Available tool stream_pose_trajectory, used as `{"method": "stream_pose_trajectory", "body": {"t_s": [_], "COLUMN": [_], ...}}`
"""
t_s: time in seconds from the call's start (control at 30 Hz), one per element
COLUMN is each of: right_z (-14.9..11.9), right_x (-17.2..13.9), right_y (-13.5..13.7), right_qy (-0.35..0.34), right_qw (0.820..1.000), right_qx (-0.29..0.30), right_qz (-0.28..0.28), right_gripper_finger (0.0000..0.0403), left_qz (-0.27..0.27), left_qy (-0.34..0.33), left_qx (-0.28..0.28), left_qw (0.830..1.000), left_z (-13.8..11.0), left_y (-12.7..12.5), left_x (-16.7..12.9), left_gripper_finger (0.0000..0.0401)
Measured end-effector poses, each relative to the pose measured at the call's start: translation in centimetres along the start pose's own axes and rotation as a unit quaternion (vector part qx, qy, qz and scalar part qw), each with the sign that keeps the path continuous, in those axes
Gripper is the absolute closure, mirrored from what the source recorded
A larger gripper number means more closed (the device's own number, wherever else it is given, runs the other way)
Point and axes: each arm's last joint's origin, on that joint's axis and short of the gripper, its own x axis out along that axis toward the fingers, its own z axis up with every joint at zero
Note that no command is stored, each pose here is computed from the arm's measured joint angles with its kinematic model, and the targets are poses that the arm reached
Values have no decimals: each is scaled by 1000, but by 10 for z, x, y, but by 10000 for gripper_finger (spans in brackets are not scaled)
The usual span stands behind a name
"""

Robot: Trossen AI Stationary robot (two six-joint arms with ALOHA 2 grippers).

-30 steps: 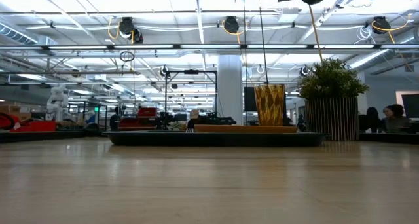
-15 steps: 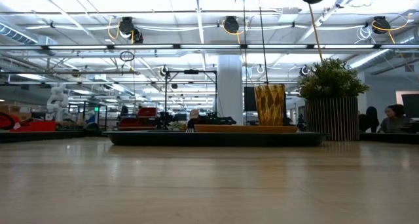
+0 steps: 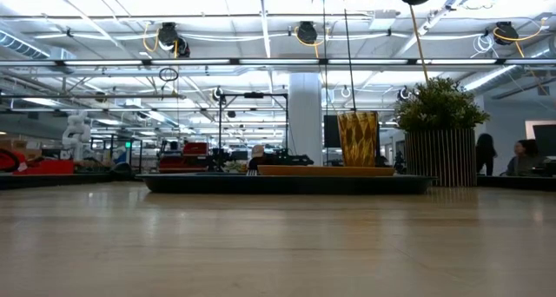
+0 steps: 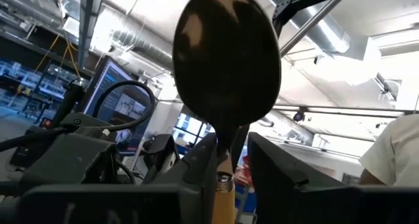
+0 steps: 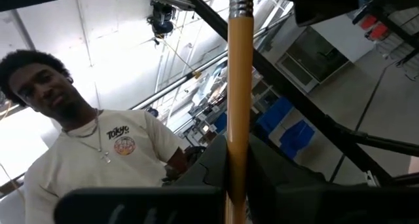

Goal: Pick and place plate/cup/fork/spoon on tray
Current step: Put the orange spoon to the left of the pink fork on the black tray

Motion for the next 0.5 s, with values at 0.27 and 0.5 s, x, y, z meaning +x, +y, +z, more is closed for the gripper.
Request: {"method": "stream_pose_trajectory", "body": {"t_s": [0.27,0.5], "right_z": [-1,-1], "right_x": [0,0], "right_y": [1,2], "right_qy": [12,15], "right_qw": [1000,1000], "right_qx": [10,19], "right_qz": [5,7], "right_gripper_finger": [390,390], "left_qz": [-3,-10], "left_qy": [0,-1], "left_qx": [5,12], "left_qw": [1000,1000], "left_z": [-3,-8], "left_y": [-4,-3], "left_x": [3,6], "left_gripper_finger": [333,334]}}
